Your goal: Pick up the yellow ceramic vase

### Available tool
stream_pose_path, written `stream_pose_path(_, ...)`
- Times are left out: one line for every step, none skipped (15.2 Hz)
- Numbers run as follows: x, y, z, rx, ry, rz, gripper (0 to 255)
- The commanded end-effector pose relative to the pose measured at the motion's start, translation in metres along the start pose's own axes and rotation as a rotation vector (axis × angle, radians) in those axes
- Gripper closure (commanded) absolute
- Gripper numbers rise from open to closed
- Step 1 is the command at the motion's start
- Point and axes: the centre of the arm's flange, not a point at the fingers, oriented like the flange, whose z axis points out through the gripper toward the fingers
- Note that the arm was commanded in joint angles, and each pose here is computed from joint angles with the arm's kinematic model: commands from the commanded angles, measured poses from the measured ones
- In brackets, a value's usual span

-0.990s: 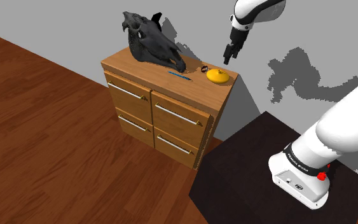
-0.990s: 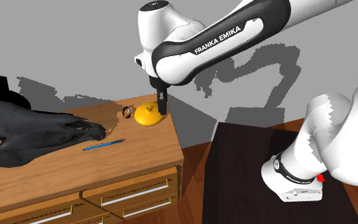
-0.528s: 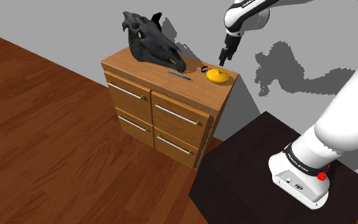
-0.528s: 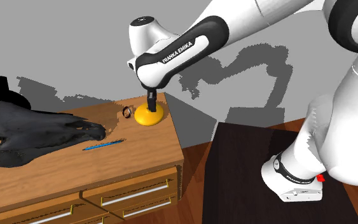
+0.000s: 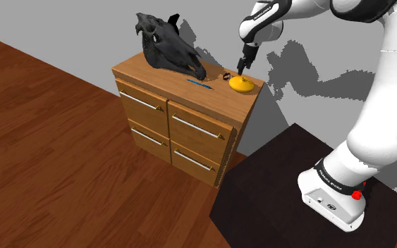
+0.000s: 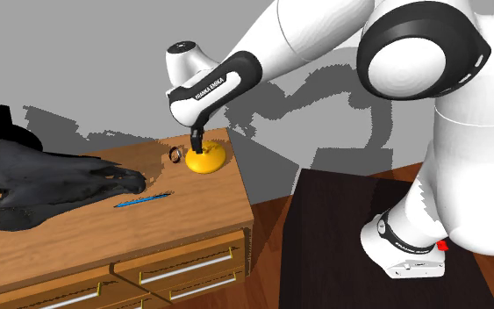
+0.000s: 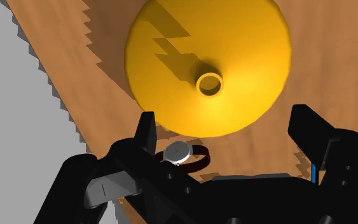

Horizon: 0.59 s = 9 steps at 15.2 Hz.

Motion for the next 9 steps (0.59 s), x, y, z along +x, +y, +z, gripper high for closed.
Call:
stream_pose_path(0.0, 0.002, 0.011, -0.001, 0.001, 0.0, 0)
stream_pose_path(0.0, 0.001, 0.017, -0.001, 0.001, 0.0, 0)
stream_pose_path(0.0, 0.001, 0.022, -0.001, 0.001, 0.0, 0)
stream_pose_path(0.0, 0.001, 0.027, -0.001, 0.001, 0.0, 0)
stream_pose_path(-0.001, 0.001, 0.032, -0.001, 0.001, 0.0, 0)
stream_pose_path(-0.001, 0.001, 0.036, -0.001, 0.001, 0.0, 0)
stream_pose_path(-0.001, 0.001, 0.035, -0.001, 0.001, 0.0, 0)
stream_pose_path(-0.001, 0.001, 0.035, -0.001, 0.001, 0.0, 0)
stream_pose_path(0.0, 0.001, 0.036, -0.001, 0.001, 0.0, 255)
